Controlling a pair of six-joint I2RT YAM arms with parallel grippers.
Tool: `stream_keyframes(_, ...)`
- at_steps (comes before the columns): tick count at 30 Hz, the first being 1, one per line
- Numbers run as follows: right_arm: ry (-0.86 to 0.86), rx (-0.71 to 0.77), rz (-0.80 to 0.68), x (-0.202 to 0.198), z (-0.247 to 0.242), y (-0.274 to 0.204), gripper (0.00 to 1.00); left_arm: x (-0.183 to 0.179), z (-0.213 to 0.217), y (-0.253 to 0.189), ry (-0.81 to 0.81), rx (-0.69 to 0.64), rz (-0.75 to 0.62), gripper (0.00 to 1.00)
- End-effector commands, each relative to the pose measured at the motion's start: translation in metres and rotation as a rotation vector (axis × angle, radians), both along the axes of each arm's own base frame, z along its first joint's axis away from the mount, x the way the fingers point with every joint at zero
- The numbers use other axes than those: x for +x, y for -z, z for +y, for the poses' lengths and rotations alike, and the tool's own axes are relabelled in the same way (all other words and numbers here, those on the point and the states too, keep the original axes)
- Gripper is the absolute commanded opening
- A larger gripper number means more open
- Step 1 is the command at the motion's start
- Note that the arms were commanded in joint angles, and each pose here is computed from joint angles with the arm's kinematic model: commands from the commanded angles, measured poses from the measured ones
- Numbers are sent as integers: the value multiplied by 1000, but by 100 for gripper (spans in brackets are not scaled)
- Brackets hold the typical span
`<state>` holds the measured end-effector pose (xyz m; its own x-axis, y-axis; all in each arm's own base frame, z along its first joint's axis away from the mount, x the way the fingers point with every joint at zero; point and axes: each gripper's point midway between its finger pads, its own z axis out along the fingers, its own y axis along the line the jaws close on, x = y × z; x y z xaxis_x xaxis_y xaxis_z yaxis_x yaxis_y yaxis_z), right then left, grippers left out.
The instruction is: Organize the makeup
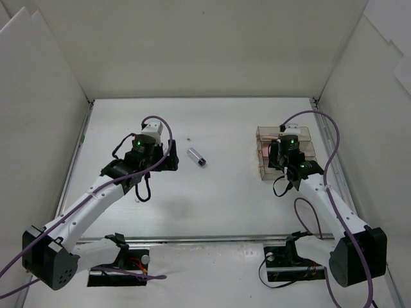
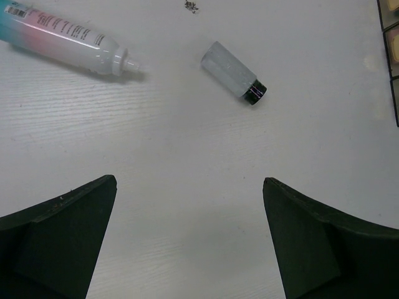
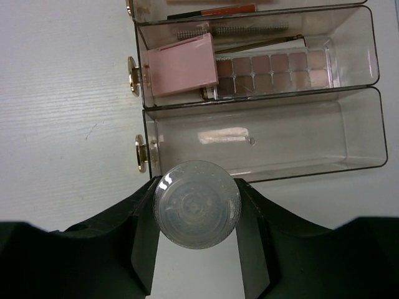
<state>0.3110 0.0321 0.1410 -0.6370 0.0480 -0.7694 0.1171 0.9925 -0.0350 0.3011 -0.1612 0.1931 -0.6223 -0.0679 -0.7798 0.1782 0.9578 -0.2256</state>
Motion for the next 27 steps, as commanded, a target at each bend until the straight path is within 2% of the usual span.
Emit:
stream_keyframes(1, 32, 52, -190, 39, 3, -29, 0, 3, -1, -28, -19, -64, -52, 99)
stream_keyframes(10, 21, 86, -173, 61, 8, -8, 0, -5, 4, -20, -36, -72, -34, 99)
stream_keyframes(16, 31, 115, -131, 57, 12, 19, 0, -6, 4, -20, -43, -75, -30, 99)
stream_keyframes(21, 47, 127, -122, 57, 8, 21, 0, -5, 2, -21, -38, -85, -34, 99)
stream_keyframes(24, 50, 128, -88, 56, 8, 26, 5, -4, 1, -22, -36, -86, -32, 99)
stream_keyframes(25, 45, 135, -80, 56, 9, 27, 12, -3, 1, -22, -35, -84, -31, 99)
stream_keyframes(27, 55, 142, -50, 56, 9, 32, 15, -3, 1, -22, -35, -82, -32, 100)
